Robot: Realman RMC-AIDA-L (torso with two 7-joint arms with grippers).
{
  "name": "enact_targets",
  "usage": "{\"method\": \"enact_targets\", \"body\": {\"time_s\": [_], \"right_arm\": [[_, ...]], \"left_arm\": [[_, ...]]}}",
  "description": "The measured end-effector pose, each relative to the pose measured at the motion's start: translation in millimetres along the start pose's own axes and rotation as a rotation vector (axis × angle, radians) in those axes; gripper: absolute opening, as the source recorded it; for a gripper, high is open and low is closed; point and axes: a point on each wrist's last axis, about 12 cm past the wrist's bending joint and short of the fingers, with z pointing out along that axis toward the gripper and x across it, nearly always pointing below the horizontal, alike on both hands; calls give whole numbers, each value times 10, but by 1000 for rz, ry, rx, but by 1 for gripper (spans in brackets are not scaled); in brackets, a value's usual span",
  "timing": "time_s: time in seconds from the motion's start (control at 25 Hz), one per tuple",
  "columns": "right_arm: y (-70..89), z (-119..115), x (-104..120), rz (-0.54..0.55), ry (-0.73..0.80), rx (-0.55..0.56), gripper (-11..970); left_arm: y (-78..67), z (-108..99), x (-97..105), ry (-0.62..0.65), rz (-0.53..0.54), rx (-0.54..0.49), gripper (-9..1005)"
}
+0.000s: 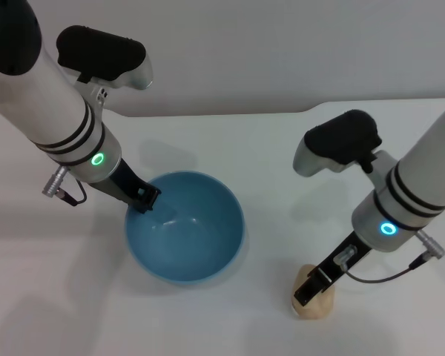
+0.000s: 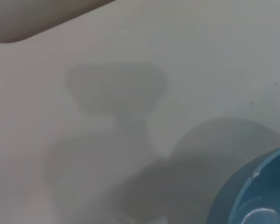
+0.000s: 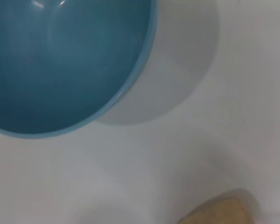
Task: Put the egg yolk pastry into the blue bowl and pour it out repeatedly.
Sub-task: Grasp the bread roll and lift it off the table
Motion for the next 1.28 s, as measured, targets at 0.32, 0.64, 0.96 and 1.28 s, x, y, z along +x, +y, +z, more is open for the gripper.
{"method": "enact_targets", "body": {"time_s": [0.32,0.64,0.96,1.28], "right_arm": [[25,76,-2,-44,4,28,555],[-25,79,12,-34,-5,39,501],[-4,15,-55,-62,-47,60,436],[58,-87,-104,-94,-86,61,366]], "left_arm": [[-13,-1,0,4,-1,1,21],[-26,-19,-11,-5,3,3,22],[-23,-16,-4,-4,2,4,23],[-19,-13,2,-3,2,4,23]]}}
